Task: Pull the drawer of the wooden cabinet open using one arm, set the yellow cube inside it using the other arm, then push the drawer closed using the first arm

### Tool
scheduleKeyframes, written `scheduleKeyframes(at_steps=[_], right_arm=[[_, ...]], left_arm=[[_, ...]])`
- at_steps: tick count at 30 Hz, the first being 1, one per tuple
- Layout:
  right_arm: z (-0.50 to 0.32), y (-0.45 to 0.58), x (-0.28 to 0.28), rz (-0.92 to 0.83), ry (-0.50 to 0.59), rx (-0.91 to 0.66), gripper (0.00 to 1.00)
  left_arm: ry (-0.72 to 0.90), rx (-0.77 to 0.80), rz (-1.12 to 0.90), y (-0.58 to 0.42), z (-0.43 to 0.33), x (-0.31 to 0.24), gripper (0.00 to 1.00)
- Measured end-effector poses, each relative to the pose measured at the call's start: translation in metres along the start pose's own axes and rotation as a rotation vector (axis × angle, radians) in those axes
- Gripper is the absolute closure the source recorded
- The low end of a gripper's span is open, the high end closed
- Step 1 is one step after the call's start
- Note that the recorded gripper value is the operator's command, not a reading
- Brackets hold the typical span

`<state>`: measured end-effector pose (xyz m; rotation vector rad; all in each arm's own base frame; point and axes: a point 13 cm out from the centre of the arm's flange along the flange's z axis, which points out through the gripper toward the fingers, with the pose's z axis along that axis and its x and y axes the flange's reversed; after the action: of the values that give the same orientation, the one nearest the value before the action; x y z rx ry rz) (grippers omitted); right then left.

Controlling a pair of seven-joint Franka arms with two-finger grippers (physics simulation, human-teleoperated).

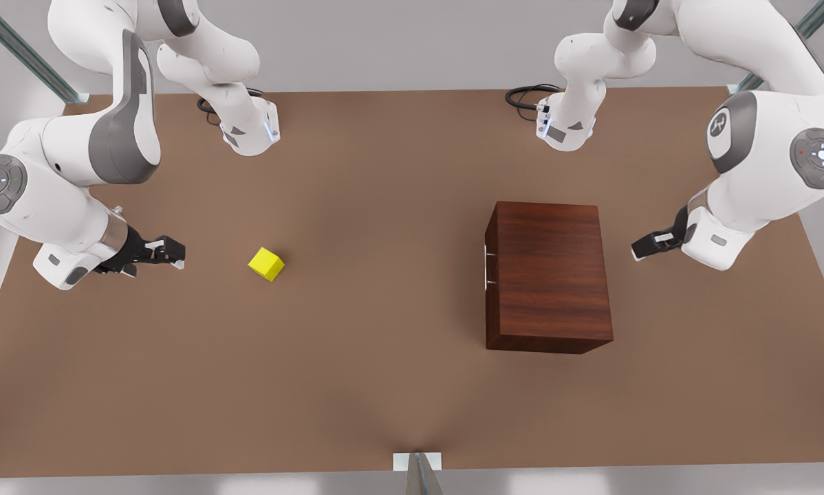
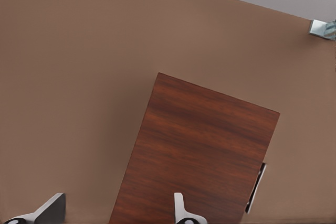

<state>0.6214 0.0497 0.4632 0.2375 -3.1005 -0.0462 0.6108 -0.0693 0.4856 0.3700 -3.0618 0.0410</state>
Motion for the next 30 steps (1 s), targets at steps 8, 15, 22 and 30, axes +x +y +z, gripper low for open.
scheduleKeyframes(at_steps=[8, 15, 22, 30], right_arm=[[0.016, -0.005, -0.006, 0.003, 0.015, 0.01, 0.0], [0.124, -0.038, -0.034, 0.029, 0.1, 0.043, 0.0], [0.21, -0.034, 0.027, 0.016, 0.186, 0.041, 0.0], [0.261, 0.015, 0.063, -0.05, 0.178, 0.032, 0.0]], left_arm=[[0.037, -0.198, 0.465, -0.211, 0.089, 0.101, 0.0], [0.056, -0.352, 0.571, -0.298, 0.205, 0.164, 0.0], [0.016, -0.437, 0.481, -0.297, 0.285, 0.14, 0.03], [-0.048, -0.473, 0.411, -0.29, 0.301, 0.125, 0.27]])
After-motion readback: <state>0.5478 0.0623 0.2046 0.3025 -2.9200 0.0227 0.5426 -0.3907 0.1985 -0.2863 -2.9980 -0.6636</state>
